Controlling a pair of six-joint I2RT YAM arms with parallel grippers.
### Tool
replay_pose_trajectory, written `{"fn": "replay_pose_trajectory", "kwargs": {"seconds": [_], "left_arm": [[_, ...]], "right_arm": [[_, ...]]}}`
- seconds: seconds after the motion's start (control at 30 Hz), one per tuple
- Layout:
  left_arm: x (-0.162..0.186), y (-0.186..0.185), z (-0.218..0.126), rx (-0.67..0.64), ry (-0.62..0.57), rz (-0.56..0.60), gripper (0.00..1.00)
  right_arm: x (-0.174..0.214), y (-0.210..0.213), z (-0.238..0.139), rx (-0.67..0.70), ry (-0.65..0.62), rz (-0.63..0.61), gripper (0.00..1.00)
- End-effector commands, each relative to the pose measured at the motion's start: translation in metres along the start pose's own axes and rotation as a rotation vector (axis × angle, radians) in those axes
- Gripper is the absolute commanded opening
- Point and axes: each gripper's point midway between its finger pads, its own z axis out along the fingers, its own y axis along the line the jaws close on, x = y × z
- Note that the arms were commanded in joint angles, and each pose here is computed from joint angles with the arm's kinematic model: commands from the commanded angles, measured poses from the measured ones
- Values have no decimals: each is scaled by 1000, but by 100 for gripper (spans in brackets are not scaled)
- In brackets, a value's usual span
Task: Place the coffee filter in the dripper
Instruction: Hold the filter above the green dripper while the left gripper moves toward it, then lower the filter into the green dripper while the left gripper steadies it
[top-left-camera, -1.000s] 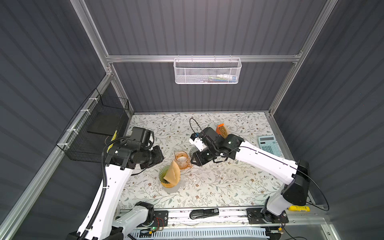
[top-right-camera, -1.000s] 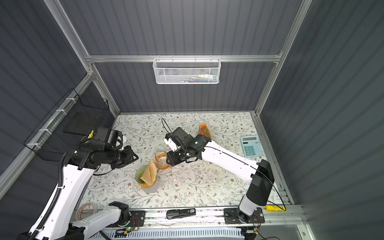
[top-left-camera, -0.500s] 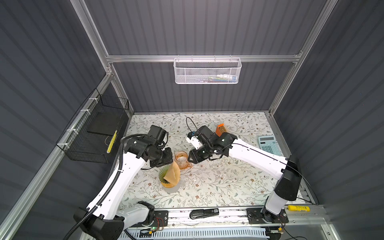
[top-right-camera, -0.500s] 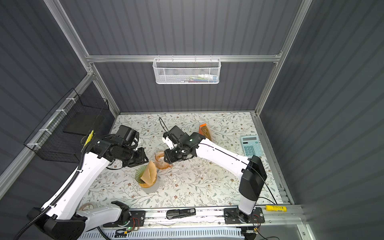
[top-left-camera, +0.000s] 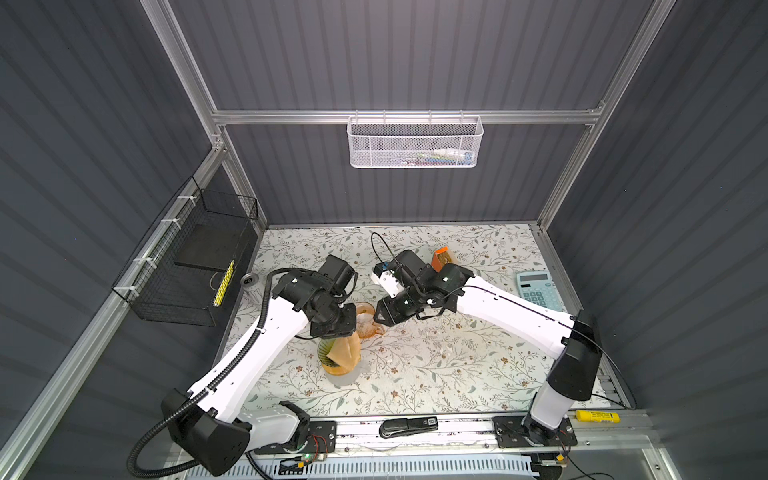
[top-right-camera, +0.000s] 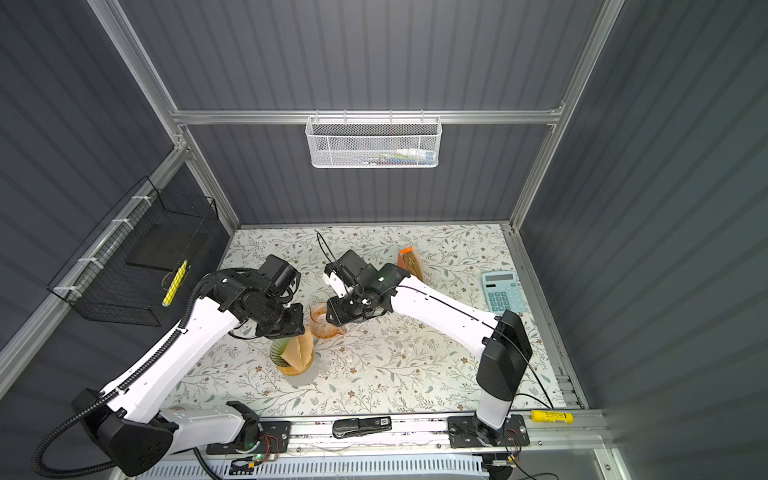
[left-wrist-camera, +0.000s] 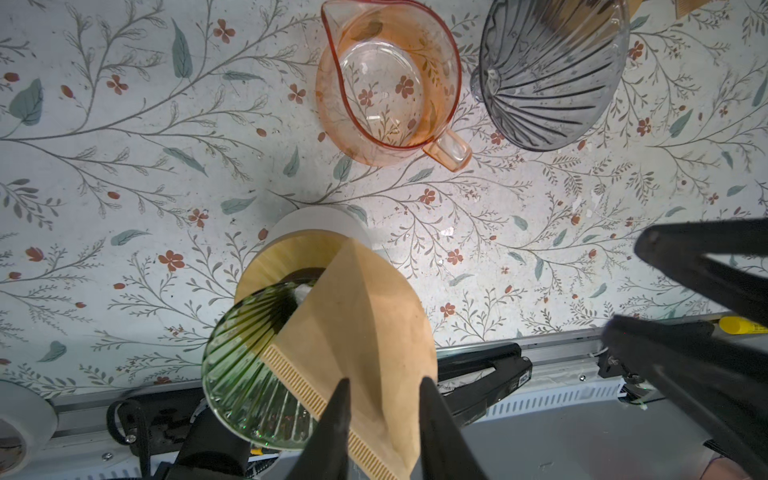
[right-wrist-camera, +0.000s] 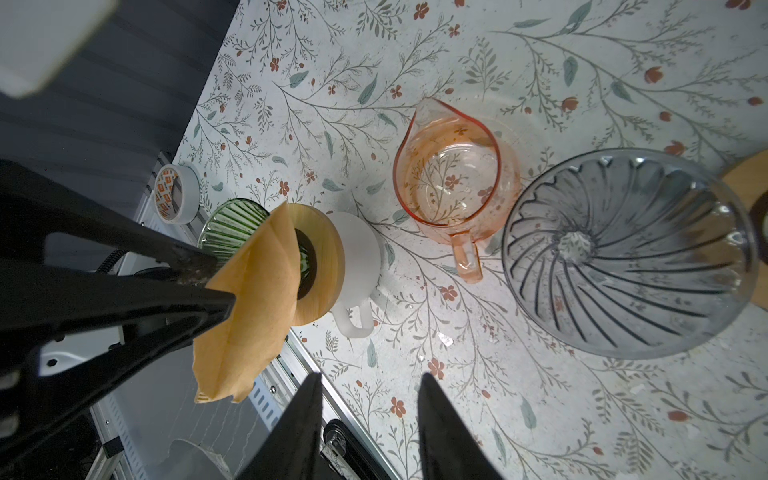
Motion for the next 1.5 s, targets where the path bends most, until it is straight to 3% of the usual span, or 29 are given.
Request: {"fn": "replay_pose_trajectory", "kwargs": {"seconds": [0.0, 0.7, 1.47], "left_arm": [[13, 14, -5, -56, 20, 16, 29], [34, 36, -8, -103, 10, -14, 25], [54, 54, 1, -118, -11, -57, 26]], "right_arm": [[-5, 2, 2, -11, 3, 0, 40], [10, 55, 29, -85, 76, -68, 41], [17, 61, 53, -71, 132, -72, 36]]}}
